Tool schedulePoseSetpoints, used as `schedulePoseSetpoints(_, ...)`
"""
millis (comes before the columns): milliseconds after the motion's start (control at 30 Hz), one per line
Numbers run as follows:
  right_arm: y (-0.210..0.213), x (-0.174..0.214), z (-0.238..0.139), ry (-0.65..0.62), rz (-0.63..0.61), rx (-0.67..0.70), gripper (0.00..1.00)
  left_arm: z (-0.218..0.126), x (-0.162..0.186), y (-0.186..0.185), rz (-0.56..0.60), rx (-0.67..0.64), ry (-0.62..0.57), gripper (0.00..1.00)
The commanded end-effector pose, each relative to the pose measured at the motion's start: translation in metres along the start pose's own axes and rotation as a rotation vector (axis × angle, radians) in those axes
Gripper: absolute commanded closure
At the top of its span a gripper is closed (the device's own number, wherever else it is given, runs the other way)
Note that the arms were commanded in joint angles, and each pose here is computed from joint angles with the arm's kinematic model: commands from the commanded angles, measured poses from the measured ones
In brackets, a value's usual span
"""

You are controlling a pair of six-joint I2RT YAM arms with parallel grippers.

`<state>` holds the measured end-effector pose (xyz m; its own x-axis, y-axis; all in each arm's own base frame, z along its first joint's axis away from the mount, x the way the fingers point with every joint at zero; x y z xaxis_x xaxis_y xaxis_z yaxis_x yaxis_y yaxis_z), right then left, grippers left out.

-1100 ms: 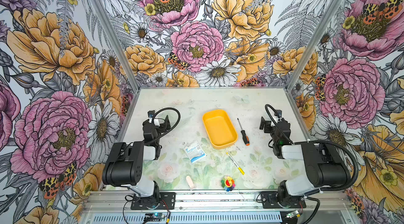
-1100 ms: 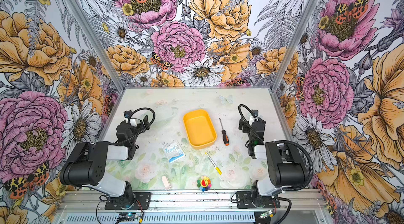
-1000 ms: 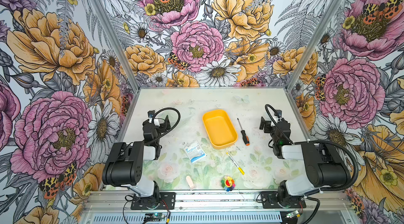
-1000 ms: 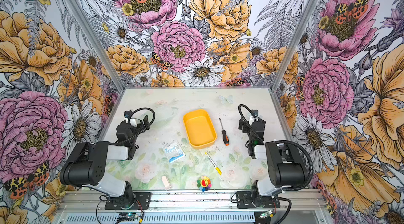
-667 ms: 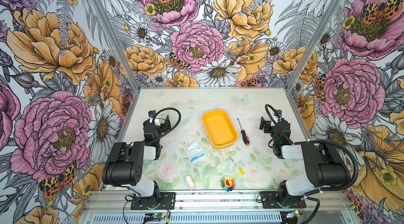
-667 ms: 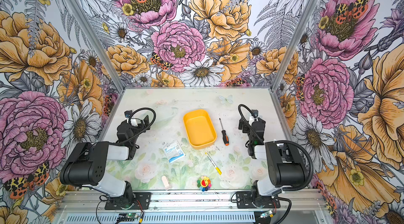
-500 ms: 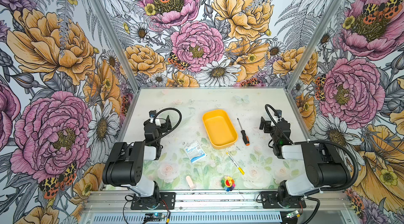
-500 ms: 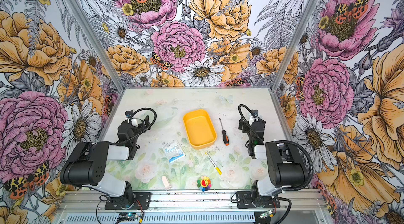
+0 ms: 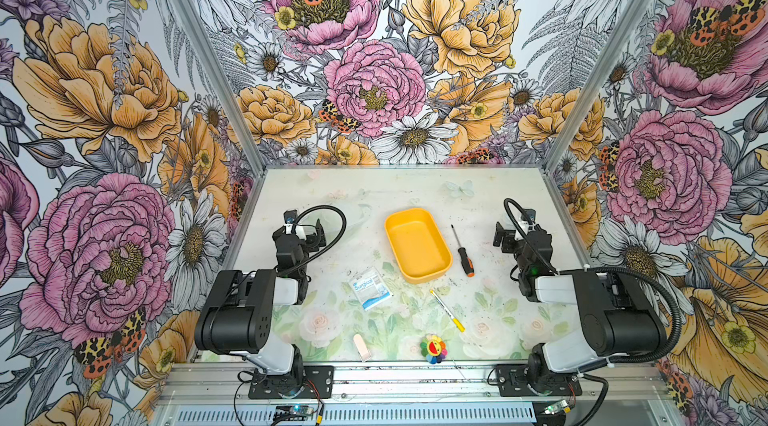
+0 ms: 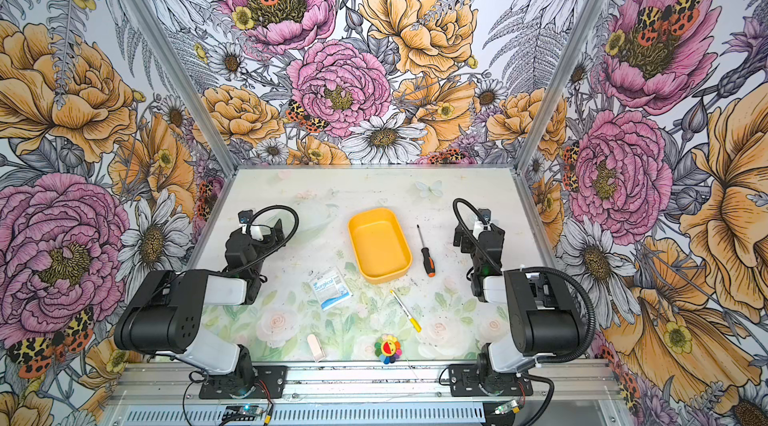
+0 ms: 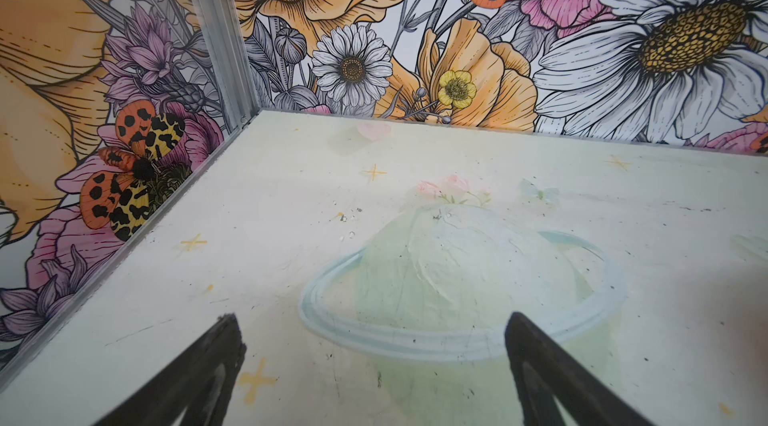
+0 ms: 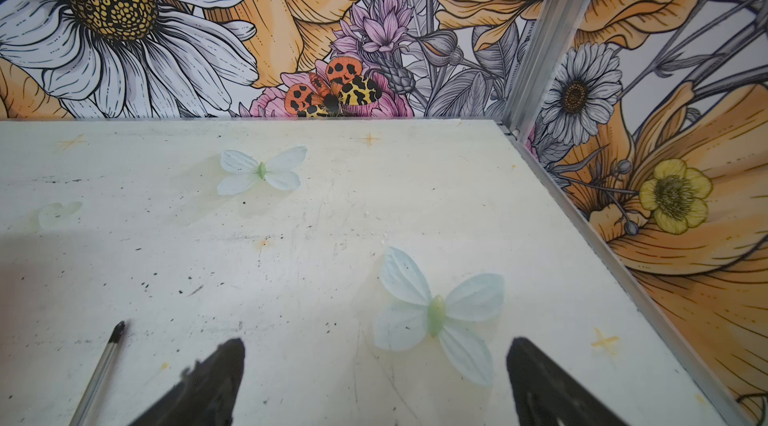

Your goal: Put the screwdriver in the bin

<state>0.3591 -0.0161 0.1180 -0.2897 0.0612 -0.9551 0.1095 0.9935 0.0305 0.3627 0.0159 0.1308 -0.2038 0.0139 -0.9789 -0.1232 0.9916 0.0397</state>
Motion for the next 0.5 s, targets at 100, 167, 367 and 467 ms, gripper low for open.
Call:
schedulePoseSetpoints(100, 0.0, -0.006, 0.004, -0.013, 0.015, -0.005, 0.02, 0.001, -0.007, 0.005, -0.007, -0.049, -0.024, 0.01)
schedulePoseSetpoints(167, -0.001, -0.006, 0.004, -0.015, 0.015, -0.001, 0.05, 0.0, -0.007, 0.004, -0.001, -0.047, -0.025, 0.01)
schedulePoseSetpoints(367, 0.001, -0.032, 0.003, 0.04, 0.006, 0.013, 0.06, -0.006, -0.036, -0.001, 0.023, -0.023, -0.003, 0.01)
schedulePoseSetpoints(467, 0.009, -0.055, -0.004, 0.056, -0.007, -0.018, 0.08, -0.012, -0.058, -0.009, 0.035, 0.018, 0.019, 0.01)
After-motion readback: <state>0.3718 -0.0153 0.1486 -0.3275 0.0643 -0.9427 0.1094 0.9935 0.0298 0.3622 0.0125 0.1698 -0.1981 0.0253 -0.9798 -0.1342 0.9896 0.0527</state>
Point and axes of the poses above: each gripper's point midway between its finger pads, its own z axis out along the fingers, its own y axis along the line the jaws close on, x = y × z, the point moved 4 cm from there along -z, back along the fingers, and after that the axes turned 4 degrees about z, right-handed, at the moved point
